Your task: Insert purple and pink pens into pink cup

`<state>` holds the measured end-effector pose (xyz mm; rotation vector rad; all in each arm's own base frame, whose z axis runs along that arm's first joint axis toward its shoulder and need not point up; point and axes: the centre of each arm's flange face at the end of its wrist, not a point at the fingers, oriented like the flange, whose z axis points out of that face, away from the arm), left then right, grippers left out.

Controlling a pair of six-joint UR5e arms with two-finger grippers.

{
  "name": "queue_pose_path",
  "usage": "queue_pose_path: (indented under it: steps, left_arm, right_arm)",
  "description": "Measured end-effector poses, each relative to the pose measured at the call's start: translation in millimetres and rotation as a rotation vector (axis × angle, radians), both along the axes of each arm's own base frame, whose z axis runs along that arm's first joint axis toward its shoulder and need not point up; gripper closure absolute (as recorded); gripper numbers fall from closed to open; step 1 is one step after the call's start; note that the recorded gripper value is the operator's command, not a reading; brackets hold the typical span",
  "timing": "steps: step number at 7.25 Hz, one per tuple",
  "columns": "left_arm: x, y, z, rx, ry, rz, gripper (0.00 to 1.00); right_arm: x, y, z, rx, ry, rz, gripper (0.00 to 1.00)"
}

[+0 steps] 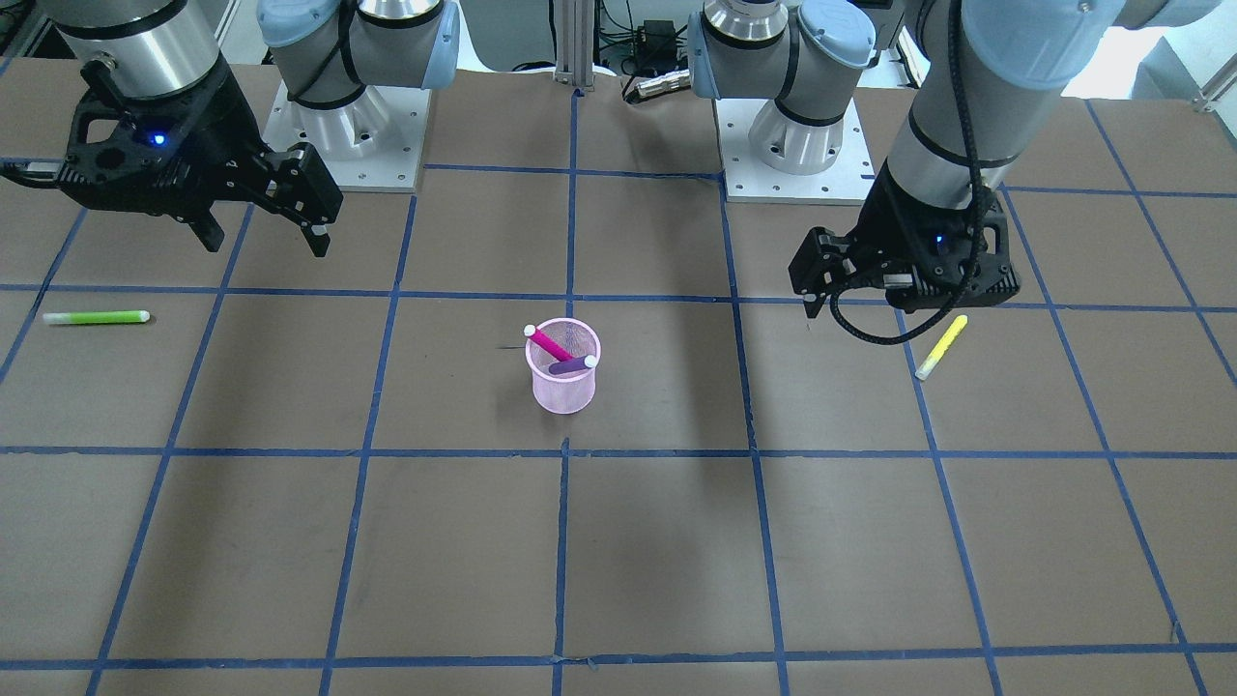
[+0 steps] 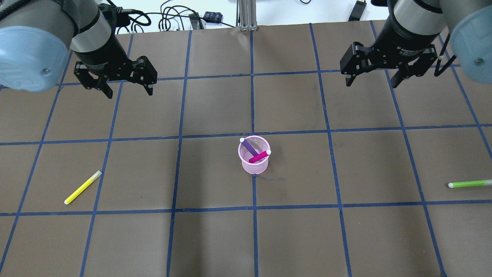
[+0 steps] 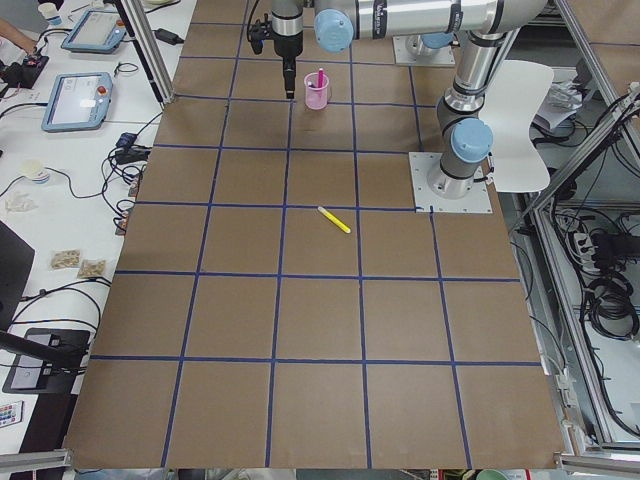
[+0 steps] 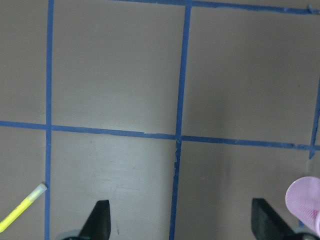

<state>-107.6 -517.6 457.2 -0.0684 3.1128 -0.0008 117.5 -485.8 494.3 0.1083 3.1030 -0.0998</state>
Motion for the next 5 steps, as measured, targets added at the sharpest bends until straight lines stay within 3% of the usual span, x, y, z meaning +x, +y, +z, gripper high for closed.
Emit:
queue_pose_path:
  steps: [2, 5]
  left_arm:
    - [3, 25, 19, 0.013, 0.012, -0.050, 0.00]
    - [4, 36, 28, 0.020, 0.015, -0.076, 0.00]
  right_arm:
    - [0, 0, 0, 0.000, 0.000, 0.000, 0.00]
    - [0, 0, 0, -0.001, 0.000, 0.001, 0.00]
